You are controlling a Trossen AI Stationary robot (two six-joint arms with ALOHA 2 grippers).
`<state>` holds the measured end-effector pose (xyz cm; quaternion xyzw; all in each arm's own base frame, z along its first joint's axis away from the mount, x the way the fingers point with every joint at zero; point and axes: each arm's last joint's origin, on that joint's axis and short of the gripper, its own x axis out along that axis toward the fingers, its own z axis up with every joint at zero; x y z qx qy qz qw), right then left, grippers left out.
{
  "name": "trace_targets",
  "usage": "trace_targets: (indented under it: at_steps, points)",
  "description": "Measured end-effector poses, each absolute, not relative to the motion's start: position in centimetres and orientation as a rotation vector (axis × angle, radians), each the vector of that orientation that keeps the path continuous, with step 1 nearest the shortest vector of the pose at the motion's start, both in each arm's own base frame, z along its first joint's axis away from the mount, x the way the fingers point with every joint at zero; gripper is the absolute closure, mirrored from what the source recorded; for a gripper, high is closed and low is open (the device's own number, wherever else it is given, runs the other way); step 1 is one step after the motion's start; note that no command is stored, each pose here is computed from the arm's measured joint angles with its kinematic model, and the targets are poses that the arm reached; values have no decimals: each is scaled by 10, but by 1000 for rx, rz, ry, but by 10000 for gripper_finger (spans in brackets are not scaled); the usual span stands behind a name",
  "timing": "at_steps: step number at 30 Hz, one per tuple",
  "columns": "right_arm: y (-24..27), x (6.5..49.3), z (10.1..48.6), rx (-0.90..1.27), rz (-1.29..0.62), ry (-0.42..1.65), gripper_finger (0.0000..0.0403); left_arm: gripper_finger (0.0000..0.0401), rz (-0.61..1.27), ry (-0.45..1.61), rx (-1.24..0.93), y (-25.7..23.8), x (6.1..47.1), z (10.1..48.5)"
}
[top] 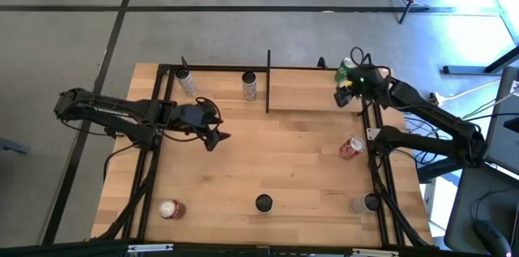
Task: Place canned beverage on shelf
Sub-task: Put the green soda can on the shelf aligned with the other green soda can
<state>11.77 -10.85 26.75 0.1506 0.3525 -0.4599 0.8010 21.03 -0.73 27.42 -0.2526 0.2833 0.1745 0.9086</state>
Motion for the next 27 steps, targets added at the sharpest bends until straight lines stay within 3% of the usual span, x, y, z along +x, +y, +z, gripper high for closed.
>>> trace_targets:
  at_steps: [18,27]
  points:
    - [-123,109,246,374,-1085,715,154,68,355,562,-532,-7,212,276]
    - [-123,109,248,366,-1084,697,20,68,345,566,-538,-8,212,276]
